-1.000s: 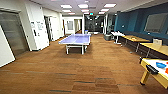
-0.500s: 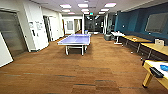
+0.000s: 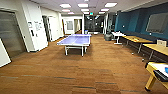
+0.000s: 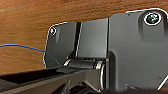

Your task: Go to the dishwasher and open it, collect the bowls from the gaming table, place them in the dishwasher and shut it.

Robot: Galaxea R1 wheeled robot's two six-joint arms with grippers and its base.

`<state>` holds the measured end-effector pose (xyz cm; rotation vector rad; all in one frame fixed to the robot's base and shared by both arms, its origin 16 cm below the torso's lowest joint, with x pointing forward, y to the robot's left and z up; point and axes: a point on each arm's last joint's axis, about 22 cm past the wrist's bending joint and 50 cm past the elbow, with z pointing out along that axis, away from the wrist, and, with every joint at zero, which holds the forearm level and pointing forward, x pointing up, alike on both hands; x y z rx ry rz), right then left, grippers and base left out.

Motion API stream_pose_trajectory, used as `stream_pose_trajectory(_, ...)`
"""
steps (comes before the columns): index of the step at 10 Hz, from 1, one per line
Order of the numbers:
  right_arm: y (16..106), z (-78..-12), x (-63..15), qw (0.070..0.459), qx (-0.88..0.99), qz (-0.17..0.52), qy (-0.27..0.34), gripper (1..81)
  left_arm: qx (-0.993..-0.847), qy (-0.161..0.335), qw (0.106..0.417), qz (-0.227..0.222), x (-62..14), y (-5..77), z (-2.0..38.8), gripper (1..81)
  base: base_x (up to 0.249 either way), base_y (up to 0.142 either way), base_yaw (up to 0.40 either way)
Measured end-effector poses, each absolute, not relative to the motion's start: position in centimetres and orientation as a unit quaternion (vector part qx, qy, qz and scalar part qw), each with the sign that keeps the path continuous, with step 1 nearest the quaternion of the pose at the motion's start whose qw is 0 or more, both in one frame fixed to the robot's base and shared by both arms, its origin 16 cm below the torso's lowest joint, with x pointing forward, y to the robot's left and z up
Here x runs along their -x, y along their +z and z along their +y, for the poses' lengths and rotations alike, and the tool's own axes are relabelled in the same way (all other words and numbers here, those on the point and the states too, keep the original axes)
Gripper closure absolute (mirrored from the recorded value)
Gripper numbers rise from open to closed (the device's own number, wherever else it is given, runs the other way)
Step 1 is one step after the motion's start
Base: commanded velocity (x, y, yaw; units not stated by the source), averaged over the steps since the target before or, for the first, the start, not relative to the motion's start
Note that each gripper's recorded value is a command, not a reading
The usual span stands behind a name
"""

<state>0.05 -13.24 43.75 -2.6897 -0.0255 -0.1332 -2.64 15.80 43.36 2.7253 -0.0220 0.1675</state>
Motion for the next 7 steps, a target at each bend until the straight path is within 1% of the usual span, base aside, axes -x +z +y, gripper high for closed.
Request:
stream_pose_trajectory(5, 43.73, -13.36, -0.06, 0.222, 0.974, -0.009, -0.048, 1.0, -0.977, 0.060, 0.203, -0.008, 2.65, 43.34, 15.96, 1.0, 0.161, 0.000, 0.000)
stream_pose_trajectory(6, 43.73, -13.39, -0.22, 0.221, 0.974, -0.009, -0.049, 1.0, -0.977, 0.061, 0.203, -0.008, 2.40, 43.35, 15.92, 1.0, 0.085, 0.000, 0.000)
stream_pose_trajectory(7, 43.74, -13.43, -0.65, 0.221, 0.974, -0.009, -0.051, 1.0, -0.977, 0.065, 0.203, -0.008, 1.73, 43.36, 15.96, 1.0, 0.000, 0.000, 0.000)
